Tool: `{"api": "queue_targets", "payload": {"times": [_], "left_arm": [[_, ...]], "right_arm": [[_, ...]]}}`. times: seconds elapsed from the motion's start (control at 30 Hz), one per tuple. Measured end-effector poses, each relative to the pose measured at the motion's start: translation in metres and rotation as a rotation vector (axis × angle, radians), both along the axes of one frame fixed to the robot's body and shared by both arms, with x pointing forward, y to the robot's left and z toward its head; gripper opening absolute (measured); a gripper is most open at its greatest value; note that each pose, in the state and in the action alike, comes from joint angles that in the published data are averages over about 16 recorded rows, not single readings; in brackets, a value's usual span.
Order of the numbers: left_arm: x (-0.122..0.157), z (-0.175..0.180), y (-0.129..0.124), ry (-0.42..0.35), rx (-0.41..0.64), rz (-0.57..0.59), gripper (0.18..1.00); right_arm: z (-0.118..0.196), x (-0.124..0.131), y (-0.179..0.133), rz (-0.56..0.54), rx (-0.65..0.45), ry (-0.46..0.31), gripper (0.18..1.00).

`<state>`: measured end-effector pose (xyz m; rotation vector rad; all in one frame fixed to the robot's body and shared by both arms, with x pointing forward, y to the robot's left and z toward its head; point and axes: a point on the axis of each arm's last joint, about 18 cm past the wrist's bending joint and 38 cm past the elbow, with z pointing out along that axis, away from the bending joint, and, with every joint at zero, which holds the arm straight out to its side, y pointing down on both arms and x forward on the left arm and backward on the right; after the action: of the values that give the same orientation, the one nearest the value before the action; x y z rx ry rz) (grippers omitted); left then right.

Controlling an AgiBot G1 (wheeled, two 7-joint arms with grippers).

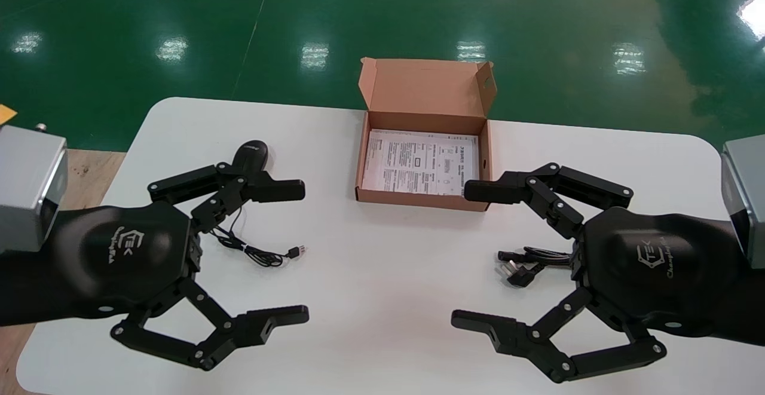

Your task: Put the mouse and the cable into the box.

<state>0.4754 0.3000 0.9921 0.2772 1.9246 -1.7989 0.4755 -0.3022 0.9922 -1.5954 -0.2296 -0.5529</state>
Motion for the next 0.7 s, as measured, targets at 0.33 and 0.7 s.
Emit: {"api": "queue_targets", "payload": {"times": [0.33, 0.7], "left_arm": [[0.0, 0.0, 0.0, 0.0, 0.0, 0.0, 1.001], [-0.0001, -0.0006, -0.001, -0.002, 0.01, -0.003, 1.001]], "right_arm": [[0.0, 0.0, 0.0, 0.0, 0.0, 0.0, 1.0], [-0.0001, -0.0001, -0.0004, -0.002, -0.003, -0.002, 1.0]]}}
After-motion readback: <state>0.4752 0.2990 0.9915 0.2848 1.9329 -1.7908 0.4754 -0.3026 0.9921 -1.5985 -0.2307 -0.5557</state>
